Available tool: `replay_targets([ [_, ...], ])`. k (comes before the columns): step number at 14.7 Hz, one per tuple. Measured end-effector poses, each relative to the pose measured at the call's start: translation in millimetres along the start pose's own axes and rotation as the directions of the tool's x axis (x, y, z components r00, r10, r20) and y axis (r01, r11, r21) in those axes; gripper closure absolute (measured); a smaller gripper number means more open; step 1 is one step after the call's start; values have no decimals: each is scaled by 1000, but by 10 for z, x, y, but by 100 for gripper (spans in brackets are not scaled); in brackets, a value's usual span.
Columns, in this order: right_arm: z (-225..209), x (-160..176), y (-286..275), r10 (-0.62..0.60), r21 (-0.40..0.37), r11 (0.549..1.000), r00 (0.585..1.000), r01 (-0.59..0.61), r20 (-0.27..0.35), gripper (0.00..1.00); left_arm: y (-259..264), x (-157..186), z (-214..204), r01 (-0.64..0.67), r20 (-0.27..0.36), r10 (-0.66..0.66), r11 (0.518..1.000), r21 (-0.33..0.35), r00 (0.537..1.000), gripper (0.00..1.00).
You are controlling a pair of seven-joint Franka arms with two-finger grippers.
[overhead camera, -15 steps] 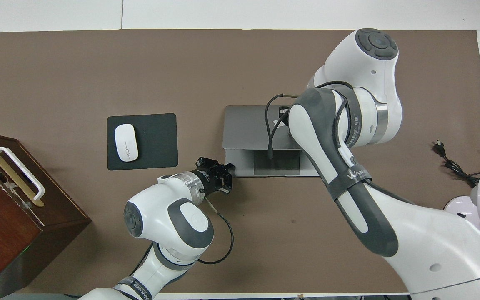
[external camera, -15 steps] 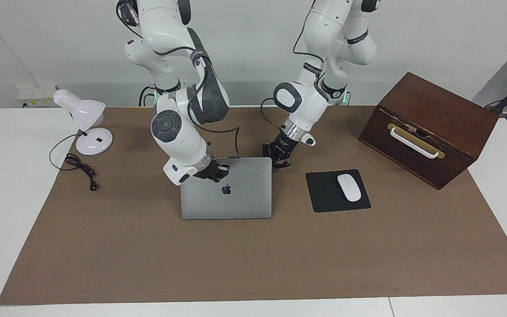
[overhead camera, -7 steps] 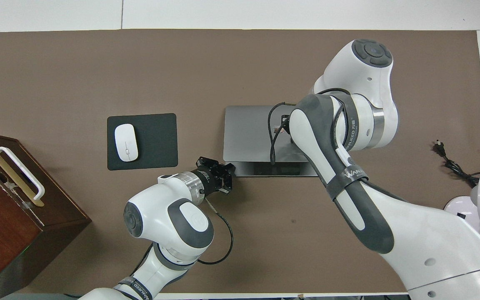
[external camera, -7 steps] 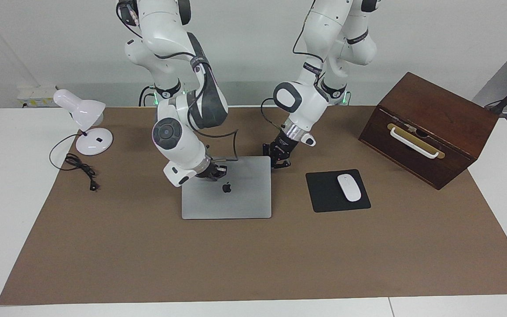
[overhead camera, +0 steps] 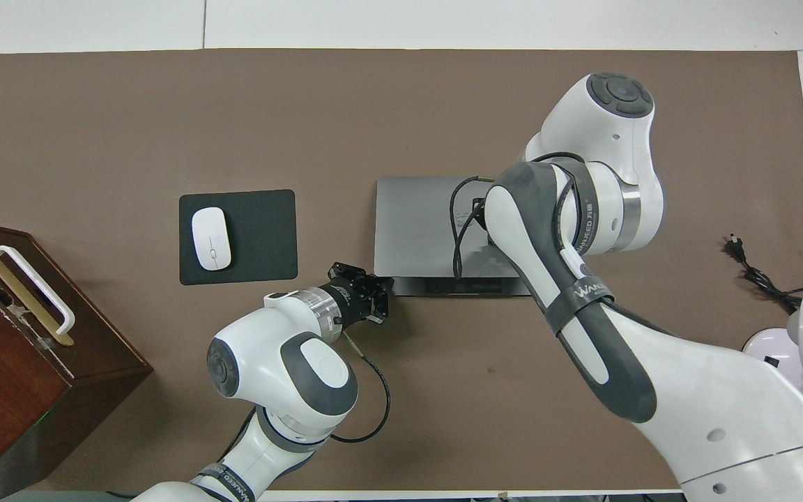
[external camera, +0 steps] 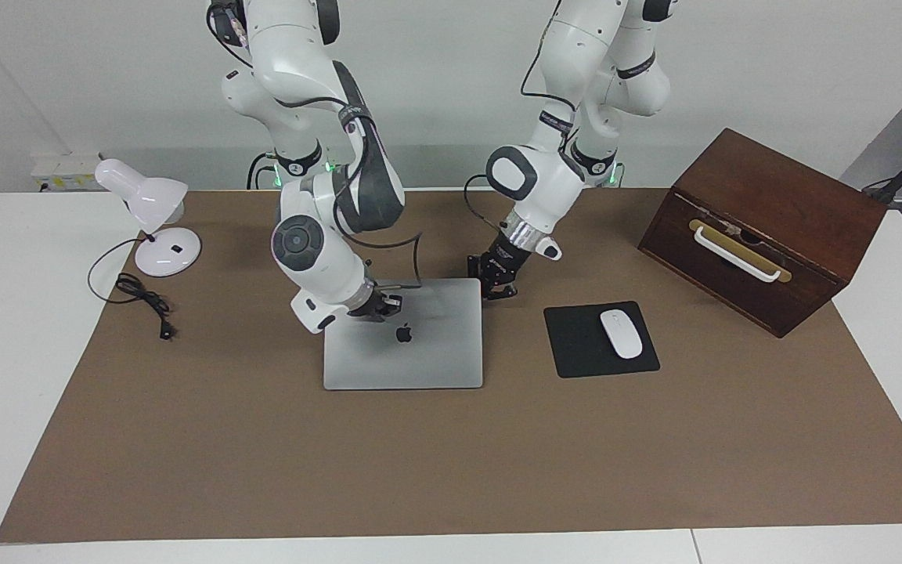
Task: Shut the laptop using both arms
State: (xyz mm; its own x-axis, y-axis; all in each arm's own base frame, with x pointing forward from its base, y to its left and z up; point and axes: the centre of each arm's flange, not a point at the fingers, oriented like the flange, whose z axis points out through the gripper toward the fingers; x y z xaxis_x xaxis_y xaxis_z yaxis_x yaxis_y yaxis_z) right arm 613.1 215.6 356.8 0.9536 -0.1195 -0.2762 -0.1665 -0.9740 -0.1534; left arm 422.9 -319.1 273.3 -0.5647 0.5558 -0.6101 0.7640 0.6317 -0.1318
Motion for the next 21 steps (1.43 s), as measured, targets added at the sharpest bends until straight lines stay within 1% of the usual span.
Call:
replay_targets([
  [10,121,-18,61,11,-9,1000,1000,-11,24,99,0,0,0,-1,0,1,1000,0,1000,99],
  [21,202,-42,118,20,-11,1000,999,-20,29,99,0,0,0,-2,0,2,1000,0,1000,99],
])
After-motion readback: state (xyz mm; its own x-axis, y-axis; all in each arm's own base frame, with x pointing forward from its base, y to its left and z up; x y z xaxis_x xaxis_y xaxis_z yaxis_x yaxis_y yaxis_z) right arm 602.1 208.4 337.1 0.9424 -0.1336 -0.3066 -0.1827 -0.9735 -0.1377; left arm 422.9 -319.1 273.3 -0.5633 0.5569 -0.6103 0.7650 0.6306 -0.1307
